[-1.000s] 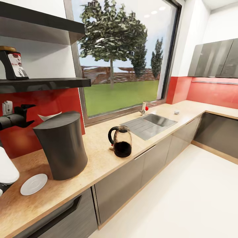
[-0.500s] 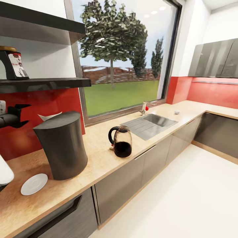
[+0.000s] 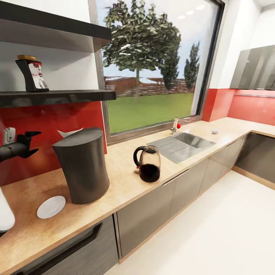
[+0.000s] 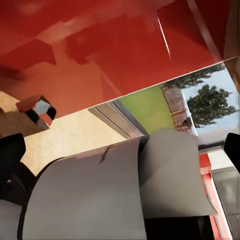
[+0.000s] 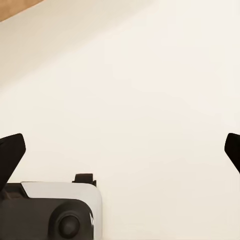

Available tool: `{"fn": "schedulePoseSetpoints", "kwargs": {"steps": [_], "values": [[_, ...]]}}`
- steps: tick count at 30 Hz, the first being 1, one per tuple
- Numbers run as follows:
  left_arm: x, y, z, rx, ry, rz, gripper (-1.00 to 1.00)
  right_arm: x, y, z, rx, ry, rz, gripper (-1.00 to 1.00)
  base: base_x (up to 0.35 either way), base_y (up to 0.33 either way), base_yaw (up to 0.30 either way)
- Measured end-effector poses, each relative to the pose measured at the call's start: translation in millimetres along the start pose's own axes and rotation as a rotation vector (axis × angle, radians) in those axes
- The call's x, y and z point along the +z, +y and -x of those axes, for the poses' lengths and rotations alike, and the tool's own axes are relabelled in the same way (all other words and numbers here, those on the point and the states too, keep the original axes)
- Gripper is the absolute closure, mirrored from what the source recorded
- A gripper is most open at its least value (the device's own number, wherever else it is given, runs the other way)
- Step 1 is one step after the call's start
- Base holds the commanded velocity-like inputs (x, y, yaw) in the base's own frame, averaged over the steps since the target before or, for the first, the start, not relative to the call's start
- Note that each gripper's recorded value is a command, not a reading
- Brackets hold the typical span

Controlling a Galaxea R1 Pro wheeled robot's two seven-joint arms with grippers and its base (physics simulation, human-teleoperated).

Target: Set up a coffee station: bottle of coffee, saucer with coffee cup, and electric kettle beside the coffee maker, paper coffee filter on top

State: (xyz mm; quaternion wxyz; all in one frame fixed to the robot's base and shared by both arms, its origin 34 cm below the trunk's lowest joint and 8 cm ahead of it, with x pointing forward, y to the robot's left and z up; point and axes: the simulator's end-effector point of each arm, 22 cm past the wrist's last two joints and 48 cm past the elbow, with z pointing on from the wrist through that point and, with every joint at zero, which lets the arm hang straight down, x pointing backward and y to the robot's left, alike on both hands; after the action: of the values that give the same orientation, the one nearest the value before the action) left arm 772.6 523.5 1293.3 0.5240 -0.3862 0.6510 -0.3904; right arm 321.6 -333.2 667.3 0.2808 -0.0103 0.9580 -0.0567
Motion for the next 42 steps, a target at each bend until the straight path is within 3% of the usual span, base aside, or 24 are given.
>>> {"fn": "schedulePoseSetpoints", "kwargs": {"steps": [9,19,23,25,26,27,34,42], "values": [[6.0,-3,-14,0.036,0.031,-0.01,-1.0,0.4,0,0,0.0,0.0,-0.001,-1.0,-0.204,0.0,0.005],[7.3,-4,-17,0.044,0.038,-0.01,-1.0,0.3,0,0,0.001,-0.001,-0.001,-1.0,-0.325,-0.081,0.044],[9.1,10,-29,0.052,0.062,0.016,-1.0,0.4,0,0,0.001,-0.001,-0.001,-1.0,-0.283,-0.204,0.254],[10.0,22,-39,0.054,0.079,0.033,-1.0,0.3,0,0,0.001,0.0,-0.001,-1.0,-0.253,-0.187,0.14],[18.1,30,-87,0.073,0.167,-0.01,-1.0,-0.1,0,0,0.001,-0.001,-0.001,-1.0,-0.211,-0.155,0.015],[22.2,34,-103,0.069,0.193,-0.017,-1.0,0.4,0,0,0.001,0.001,-0.001,-1.0,-0.204,-0.149,0.012],[17.2,58,-131,0.067,0.247,-0.012,-1.0,0.1,0,0,0.001,0.0,-0.001,-1.0,-0.104,-0.047,0.002],[10.2,69,-163,0.063,0.311,-0.066,-1.0,0.1,0,0,0.002,-0.001,-0.001,-1.0,-0.009,-0.003,0.0]]}}
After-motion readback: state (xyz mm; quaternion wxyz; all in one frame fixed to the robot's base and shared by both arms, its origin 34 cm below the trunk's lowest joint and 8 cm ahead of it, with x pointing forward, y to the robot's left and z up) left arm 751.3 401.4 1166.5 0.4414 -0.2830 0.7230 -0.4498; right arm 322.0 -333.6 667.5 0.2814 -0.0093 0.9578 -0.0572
